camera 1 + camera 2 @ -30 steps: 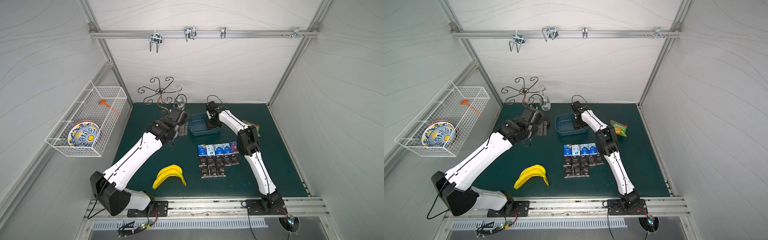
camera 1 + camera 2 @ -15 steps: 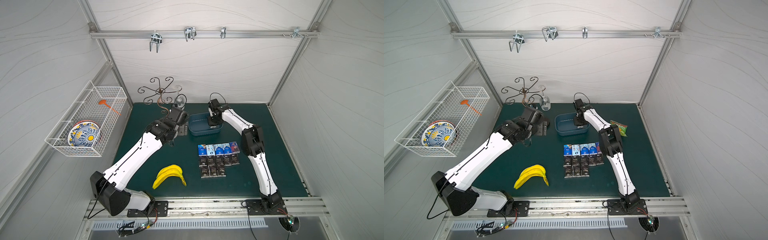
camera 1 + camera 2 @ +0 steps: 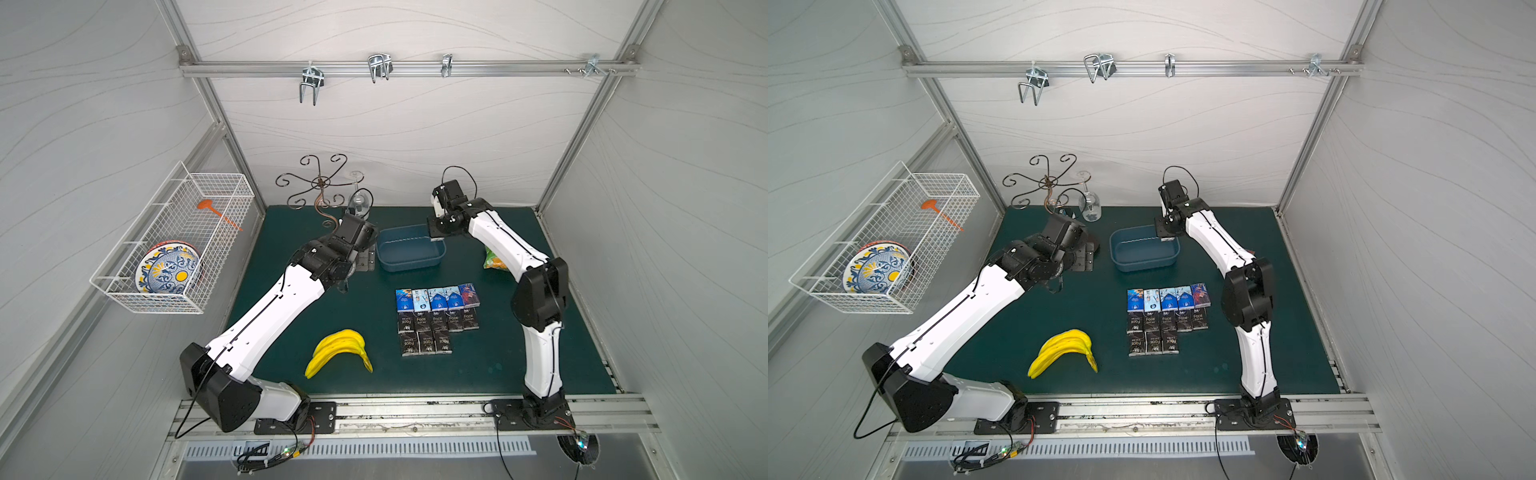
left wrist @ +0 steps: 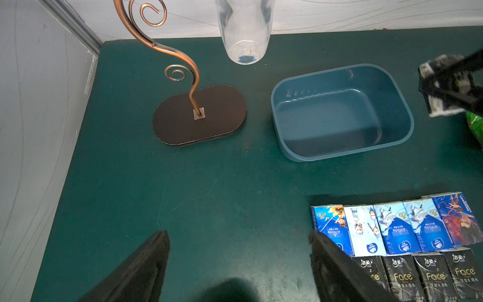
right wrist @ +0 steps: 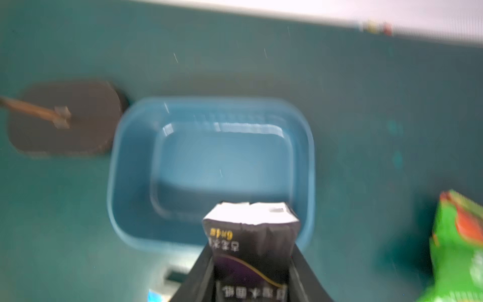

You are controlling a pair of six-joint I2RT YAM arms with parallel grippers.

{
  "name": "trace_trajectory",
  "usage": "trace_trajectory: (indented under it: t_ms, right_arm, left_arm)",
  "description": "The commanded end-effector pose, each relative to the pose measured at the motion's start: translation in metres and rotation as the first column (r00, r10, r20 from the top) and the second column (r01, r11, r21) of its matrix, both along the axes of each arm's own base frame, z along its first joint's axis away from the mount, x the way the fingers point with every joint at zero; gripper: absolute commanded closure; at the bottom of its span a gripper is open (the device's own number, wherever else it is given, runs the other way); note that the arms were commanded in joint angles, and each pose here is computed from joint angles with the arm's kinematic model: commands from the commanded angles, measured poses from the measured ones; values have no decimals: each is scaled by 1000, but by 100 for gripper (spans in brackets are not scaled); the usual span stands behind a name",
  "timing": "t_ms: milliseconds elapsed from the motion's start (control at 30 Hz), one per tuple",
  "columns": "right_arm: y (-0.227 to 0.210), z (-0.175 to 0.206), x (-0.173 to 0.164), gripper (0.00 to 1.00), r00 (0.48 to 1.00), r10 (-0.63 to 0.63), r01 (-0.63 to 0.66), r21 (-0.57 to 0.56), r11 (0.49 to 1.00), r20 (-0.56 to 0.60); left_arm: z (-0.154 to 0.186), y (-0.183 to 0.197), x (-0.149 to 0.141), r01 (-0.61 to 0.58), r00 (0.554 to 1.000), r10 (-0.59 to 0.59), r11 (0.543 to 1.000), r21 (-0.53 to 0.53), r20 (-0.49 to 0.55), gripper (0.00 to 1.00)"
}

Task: Take the pocket tissues out of the storage box
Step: Place the pocket tissues at the center of the board.

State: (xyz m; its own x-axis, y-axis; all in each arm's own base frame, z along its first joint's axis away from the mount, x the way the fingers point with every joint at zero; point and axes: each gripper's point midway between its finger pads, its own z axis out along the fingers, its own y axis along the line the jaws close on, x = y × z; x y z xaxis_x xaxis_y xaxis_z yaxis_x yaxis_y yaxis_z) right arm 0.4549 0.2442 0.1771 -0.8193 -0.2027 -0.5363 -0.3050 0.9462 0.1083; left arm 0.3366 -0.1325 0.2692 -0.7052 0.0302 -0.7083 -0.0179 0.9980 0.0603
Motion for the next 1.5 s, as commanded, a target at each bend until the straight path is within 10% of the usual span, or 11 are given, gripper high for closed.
trace_trajectory:
  t_ms: [0, 467, 1067, 1467]
  right_arm:
    - [-24, 2, -51, 63, 998, -9, 8, -8, 1000, -65]
    - [-58, -98, -259, 62, 955, -31, -15, -151, 988, -295]
    - [-72, -161, -283, 55, 933, -134, 72, -191, 979, -335]
    - [-74, -137, -279, 36, 945, -139, 96, -158, 983, -295]
  left_arm:
    - [17, -2, 2, 9, 999, -8, 999, -38, 42, 12]
    - [27, -10, -2, 21, 999, -16, 994, -111, 43, 12]
    - [22, -8, -6, 24, 1000, -21, 995, -95, 23, 12]
    - [18, -16, -3, 26, 1000, -24, 995, -100, 19, 13]
